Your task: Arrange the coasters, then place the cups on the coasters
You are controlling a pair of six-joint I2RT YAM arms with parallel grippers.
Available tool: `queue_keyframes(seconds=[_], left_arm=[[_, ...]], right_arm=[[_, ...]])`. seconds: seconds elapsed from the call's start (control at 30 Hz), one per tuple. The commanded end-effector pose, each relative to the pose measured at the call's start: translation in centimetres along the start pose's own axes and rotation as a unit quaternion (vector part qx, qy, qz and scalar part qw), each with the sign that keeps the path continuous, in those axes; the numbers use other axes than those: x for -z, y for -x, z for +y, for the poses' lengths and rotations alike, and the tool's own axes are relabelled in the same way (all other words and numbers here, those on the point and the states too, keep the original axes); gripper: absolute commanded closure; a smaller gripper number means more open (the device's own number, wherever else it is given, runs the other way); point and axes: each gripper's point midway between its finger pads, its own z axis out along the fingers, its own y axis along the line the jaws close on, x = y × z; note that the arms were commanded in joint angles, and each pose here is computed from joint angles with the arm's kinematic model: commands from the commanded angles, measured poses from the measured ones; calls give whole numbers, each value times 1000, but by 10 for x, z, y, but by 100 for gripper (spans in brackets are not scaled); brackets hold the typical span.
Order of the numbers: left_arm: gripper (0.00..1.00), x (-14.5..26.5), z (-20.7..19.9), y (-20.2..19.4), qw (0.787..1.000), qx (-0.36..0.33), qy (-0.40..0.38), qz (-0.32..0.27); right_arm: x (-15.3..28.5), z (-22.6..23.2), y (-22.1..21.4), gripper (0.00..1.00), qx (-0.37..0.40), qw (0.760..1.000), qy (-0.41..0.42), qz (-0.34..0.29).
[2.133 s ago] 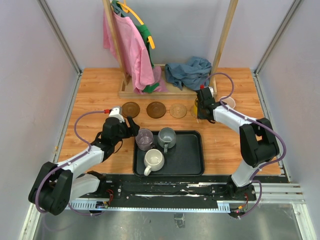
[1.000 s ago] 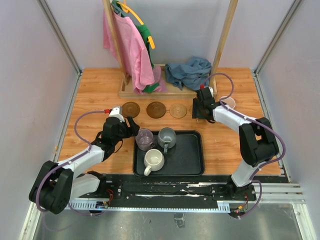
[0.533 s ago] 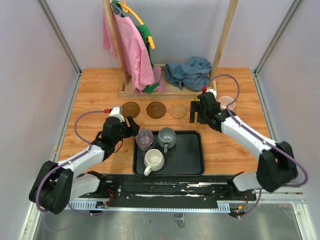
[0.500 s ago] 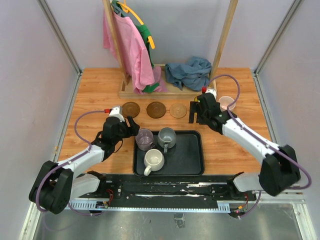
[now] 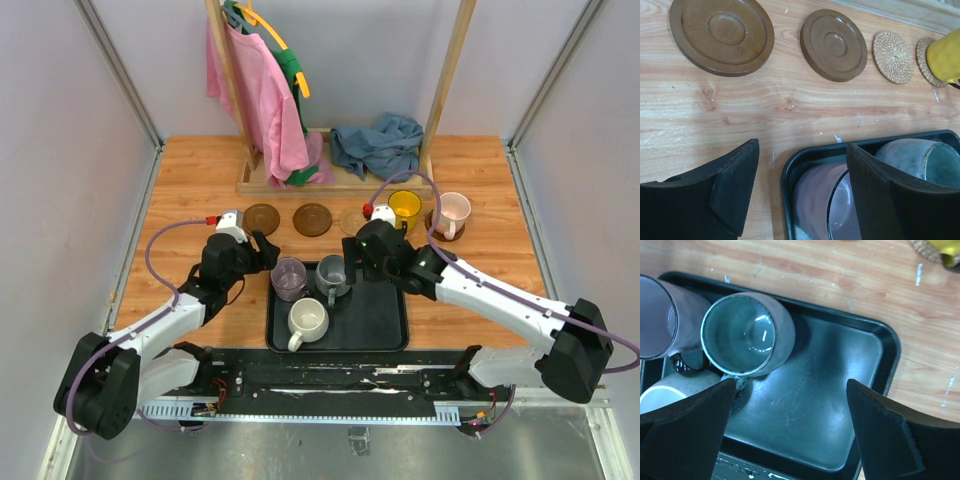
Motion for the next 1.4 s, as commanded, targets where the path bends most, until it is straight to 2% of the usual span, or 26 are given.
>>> queue_keyframes(seconds=[0.0,0.23,0.6,0.77,1.0,1.2,1.37], left_arm=[[25,6,-8,2,1000,1,-19,-8],[25,10,-7,0,1000,8,-22,-10],[25,9,-8,-2,1000,10,-24,-7],[25,9,-9,-3,1000,12,-25,-5],[25,8,-8,-4,1000,13,-24,-4],[25,6,-9,-6,1000,16,-26,-1],[25,5,-10,-7,999,17,-28,0]], right_arm=[[-3,21,-18,6,8,999,27,28],[-15,47,-30,0,37,996,57,54],[-26,64,-50,0,71,991,75,84],[-36,60,-66,0,82,988,62,117],[-36,33,-82,2,99,984,3,146],[-29,17,-88,5,95,984,-26,151],[-27,20,-88,10,94,984,-14,150]])
